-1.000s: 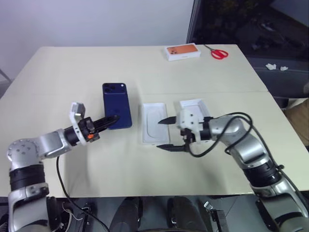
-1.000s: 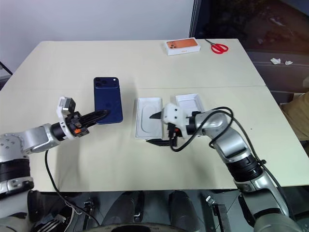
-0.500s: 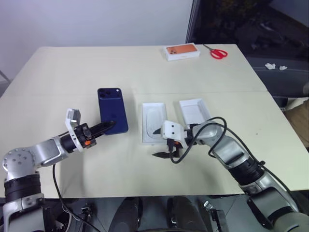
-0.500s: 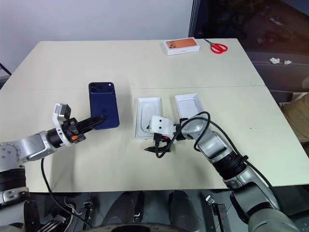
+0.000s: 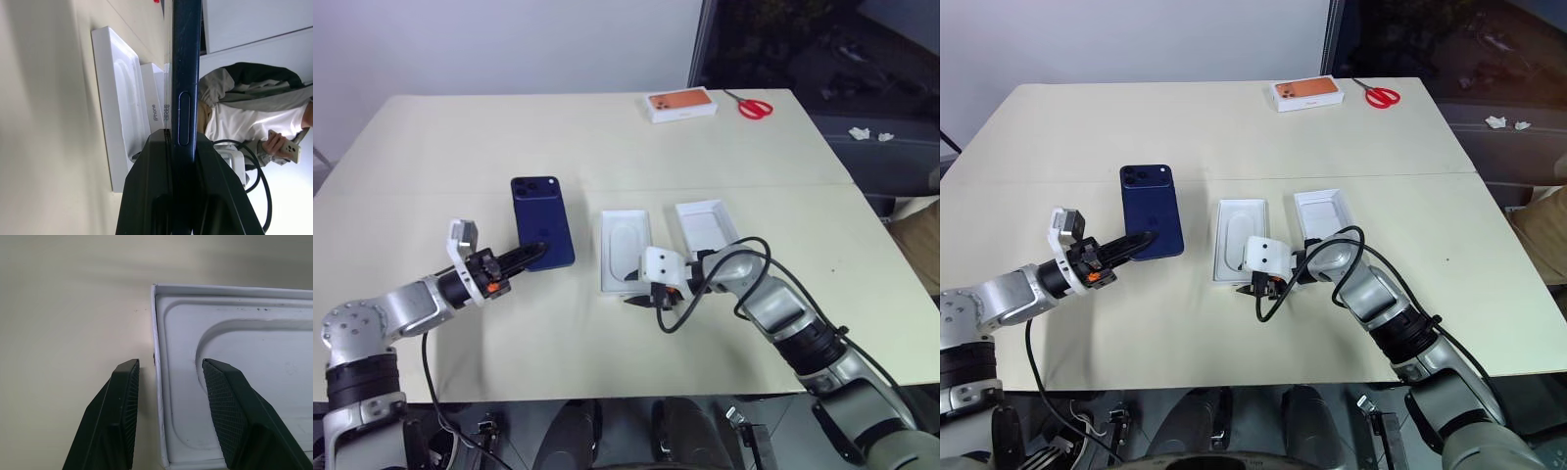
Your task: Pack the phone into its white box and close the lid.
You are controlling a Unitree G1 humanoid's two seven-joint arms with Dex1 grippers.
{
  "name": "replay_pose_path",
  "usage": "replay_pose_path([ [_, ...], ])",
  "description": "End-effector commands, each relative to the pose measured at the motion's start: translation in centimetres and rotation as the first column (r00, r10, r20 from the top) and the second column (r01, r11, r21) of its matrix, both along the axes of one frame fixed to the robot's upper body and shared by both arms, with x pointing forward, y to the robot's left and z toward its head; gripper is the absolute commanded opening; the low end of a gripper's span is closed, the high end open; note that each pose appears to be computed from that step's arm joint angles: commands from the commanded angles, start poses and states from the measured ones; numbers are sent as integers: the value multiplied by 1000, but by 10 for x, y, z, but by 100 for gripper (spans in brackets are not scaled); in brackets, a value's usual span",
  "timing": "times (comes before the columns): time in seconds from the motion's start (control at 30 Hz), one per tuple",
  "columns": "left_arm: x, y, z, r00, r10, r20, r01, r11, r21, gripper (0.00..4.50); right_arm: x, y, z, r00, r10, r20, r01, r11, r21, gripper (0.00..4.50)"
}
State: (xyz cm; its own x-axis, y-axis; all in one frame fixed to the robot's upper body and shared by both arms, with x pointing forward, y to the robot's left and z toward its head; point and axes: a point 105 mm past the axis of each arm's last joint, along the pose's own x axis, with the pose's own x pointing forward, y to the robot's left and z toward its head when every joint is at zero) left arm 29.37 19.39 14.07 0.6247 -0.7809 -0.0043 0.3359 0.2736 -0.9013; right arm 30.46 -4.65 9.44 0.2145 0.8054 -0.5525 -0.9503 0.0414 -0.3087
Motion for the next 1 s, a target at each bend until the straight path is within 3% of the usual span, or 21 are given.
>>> replay_pose_path([
  [0.03, -1, 2, 22, 996, 7, 84, -4, 999, -38, 0, -2, 4, 1, 1000, 24, 9, -24, 1000, 0, 161],
  [0.07, -1, 1, 22, 996, 4, 84, 0, 999, -44, 0, -2, 4, 0, 1000, 22, 14, -22, 1000, -3, 137],
  [0.33, -1, 1, 23, 997, 2, 83, 1, 999, -40, 0, -1, 4, 3, 1000, 24, 17, -24, 1000, 14, 137],
  [0.67, 1, 2, 23, 997, 6, 78, -3, 999, -41, 0, -19, 37, 9, 998, 54, -43, -48, 992, 119, 137],
  [1.0, -1, -1, 22, 998, -10, 66, 13, 999, -43, 0, -41, 33, 1, 988, 84, -131, -67, 990, 126, 137],
])
